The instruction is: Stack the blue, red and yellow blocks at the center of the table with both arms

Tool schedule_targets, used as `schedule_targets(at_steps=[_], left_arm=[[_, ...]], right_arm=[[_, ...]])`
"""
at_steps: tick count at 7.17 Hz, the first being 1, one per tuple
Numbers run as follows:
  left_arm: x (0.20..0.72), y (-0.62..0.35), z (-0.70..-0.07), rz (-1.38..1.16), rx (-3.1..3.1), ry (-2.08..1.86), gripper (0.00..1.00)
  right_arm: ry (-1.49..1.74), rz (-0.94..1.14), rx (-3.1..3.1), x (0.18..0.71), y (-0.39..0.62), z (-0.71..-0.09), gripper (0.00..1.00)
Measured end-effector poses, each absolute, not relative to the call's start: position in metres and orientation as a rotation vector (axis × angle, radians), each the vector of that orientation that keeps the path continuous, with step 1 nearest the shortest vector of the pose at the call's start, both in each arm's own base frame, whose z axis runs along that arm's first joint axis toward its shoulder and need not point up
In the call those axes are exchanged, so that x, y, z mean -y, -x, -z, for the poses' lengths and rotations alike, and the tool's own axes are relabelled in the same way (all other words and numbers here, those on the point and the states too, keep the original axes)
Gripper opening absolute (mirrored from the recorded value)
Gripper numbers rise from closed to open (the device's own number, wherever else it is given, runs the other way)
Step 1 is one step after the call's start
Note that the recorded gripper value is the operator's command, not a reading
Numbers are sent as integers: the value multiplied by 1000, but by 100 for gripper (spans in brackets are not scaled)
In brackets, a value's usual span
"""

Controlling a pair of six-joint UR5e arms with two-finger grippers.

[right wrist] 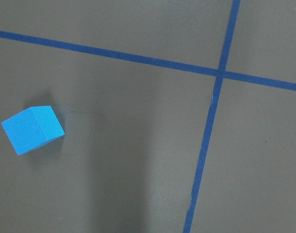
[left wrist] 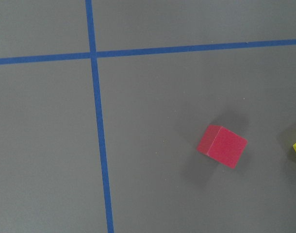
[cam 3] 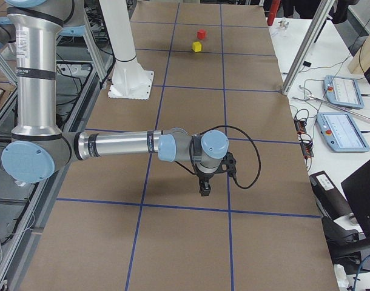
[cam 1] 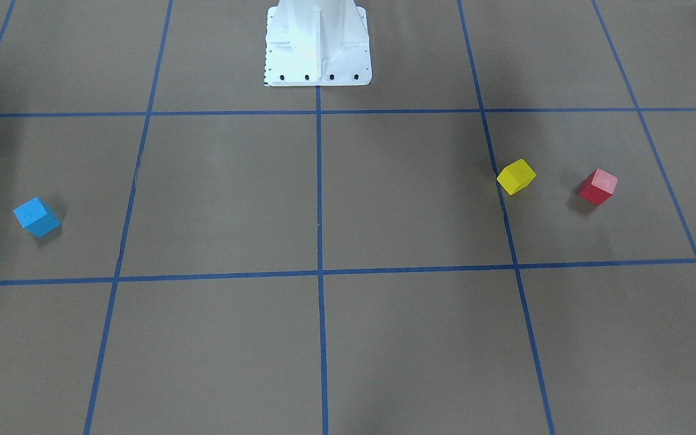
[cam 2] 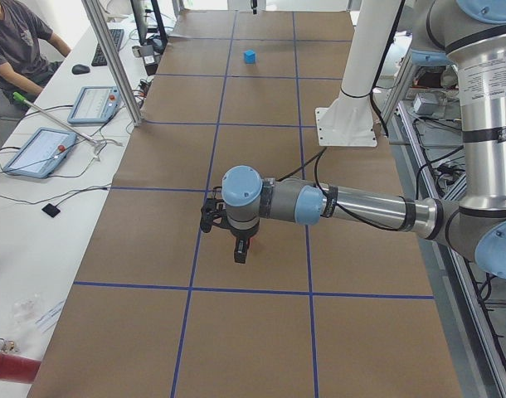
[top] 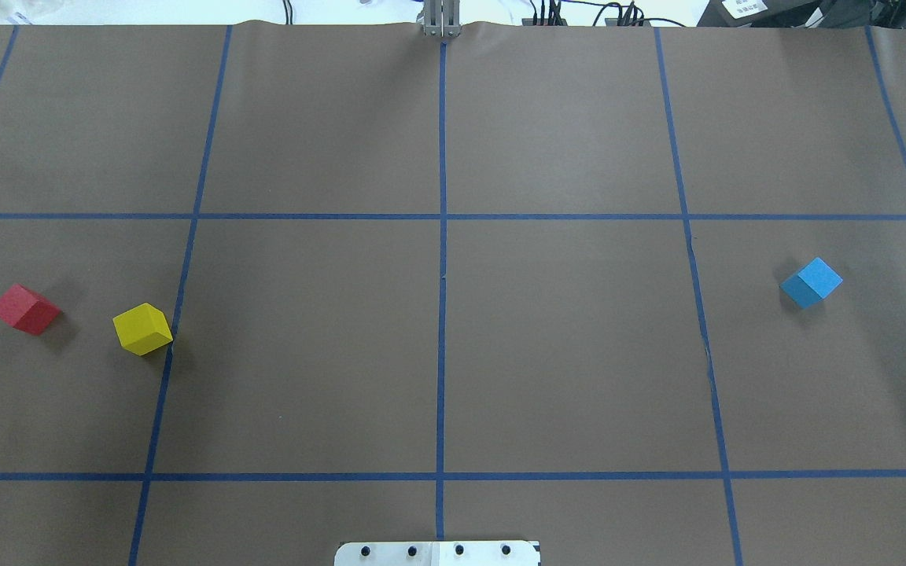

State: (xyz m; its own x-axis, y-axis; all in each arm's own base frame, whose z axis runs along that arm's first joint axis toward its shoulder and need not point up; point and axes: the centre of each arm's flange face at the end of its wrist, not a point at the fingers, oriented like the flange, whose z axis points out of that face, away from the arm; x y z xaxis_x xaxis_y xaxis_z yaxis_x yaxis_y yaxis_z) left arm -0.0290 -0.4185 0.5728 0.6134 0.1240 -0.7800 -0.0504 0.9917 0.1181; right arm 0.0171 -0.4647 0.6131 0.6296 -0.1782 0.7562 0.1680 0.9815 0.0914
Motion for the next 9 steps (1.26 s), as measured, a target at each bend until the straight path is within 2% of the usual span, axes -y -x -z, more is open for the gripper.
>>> schedule_targets(at_steps=[6, 9], left_arm=[[424, 28, -566, -118, -913, -120, 100], [431, 27, -566, -121, -913, -125, 100]], right_arm=[[-50, 215, 879, 468, -12, -588, 99], [-107, 395, 815, 494, 60, -552, 97]])
